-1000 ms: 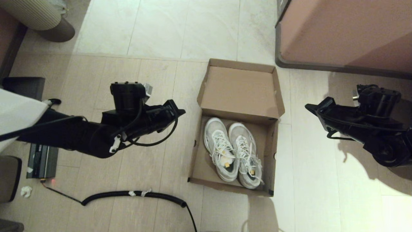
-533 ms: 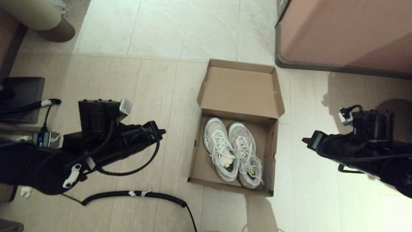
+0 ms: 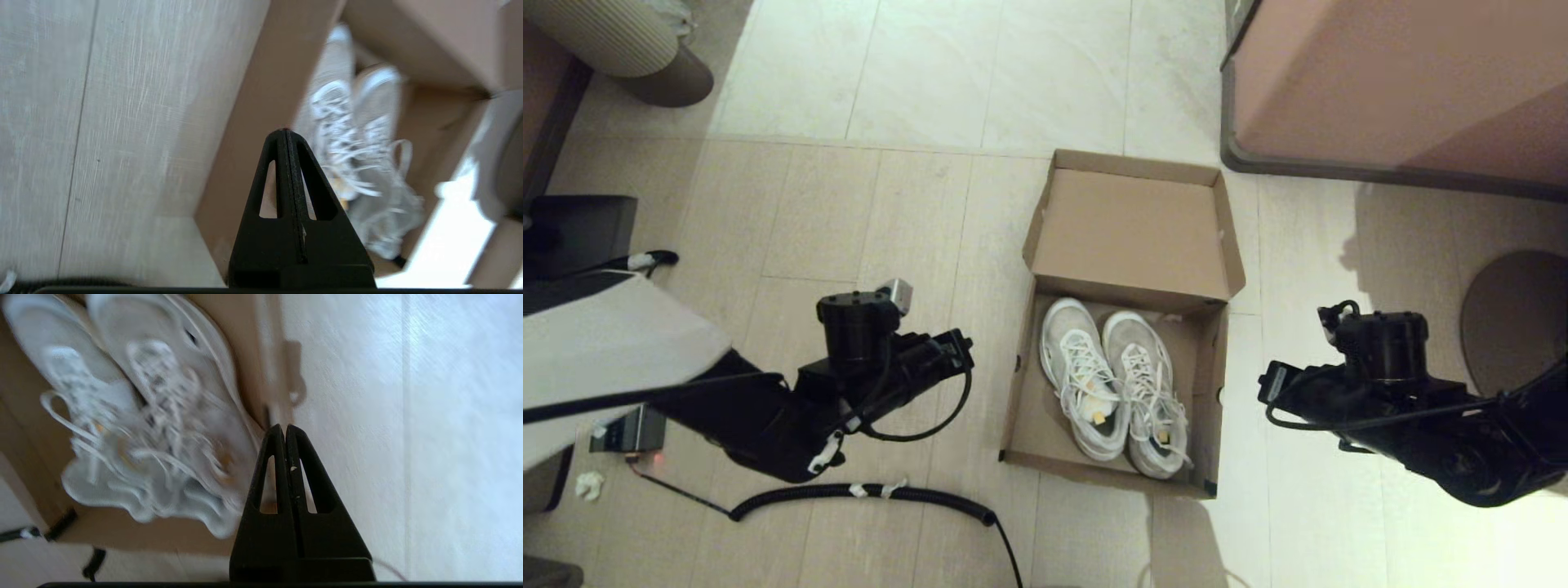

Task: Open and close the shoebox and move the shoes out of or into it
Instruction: Put the shoes out of the shoe box

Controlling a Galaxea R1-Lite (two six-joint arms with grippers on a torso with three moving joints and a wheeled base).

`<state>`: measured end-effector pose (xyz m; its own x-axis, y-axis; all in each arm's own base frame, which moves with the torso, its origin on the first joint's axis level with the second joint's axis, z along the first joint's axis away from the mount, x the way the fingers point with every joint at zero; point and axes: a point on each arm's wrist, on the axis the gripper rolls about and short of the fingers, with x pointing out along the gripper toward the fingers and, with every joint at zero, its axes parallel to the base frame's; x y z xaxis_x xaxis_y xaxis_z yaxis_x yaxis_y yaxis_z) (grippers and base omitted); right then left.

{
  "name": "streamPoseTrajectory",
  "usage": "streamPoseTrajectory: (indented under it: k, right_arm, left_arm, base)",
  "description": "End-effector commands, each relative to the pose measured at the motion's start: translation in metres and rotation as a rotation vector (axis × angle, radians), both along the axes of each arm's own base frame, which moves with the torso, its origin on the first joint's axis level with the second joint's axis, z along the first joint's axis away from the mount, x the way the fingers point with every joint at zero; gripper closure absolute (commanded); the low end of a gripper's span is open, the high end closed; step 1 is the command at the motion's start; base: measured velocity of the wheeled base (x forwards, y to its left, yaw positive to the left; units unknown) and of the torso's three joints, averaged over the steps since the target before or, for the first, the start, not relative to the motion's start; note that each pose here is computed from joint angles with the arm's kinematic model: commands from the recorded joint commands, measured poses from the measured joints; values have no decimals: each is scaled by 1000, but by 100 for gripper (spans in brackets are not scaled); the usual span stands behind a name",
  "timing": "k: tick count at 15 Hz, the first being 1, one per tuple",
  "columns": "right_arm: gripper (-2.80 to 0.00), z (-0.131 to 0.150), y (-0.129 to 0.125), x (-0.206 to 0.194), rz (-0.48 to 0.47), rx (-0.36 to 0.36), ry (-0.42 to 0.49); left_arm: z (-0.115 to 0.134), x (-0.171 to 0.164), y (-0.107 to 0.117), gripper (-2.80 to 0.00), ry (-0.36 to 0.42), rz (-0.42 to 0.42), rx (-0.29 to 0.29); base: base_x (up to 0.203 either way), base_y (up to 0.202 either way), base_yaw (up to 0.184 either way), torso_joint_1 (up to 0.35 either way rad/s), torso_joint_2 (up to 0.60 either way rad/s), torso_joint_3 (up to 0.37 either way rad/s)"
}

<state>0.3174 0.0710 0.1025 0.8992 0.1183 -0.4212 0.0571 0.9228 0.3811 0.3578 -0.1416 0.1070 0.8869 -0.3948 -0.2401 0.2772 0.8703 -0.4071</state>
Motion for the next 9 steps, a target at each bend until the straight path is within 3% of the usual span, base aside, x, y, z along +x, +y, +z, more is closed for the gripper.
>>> streamPoseTrajectory:
  k: [1,4,5,7,9]
  right_arm:
    - [0,-11,20,5,56,0,9]
    - [0,-4,67,-7,205,-18,-27]
    - [0,-2,77,-12,253,-63,-41]
    - [0,0,87,-18,267,-137,-60]
    - [0,-4,93,-20,281,-145,-51]
  left_arm:
    - [-33,16,-6,0,56,1,25]
    - [-41,21,-16,0,53,43,49]
    - [-41,16,-17,0,61,43,48]
    - [-40,3,-14,0,58,37,47]
    - [-41,-10,-8,0,39,41,44]
  base:
    - [0,0,0,0,0,0]
    - [0,0,0,0,0,0]
    - [0,0,0,0,0,0]
    - [0,0,0,0,0,0]
    - [0,0,0,0,0,0]
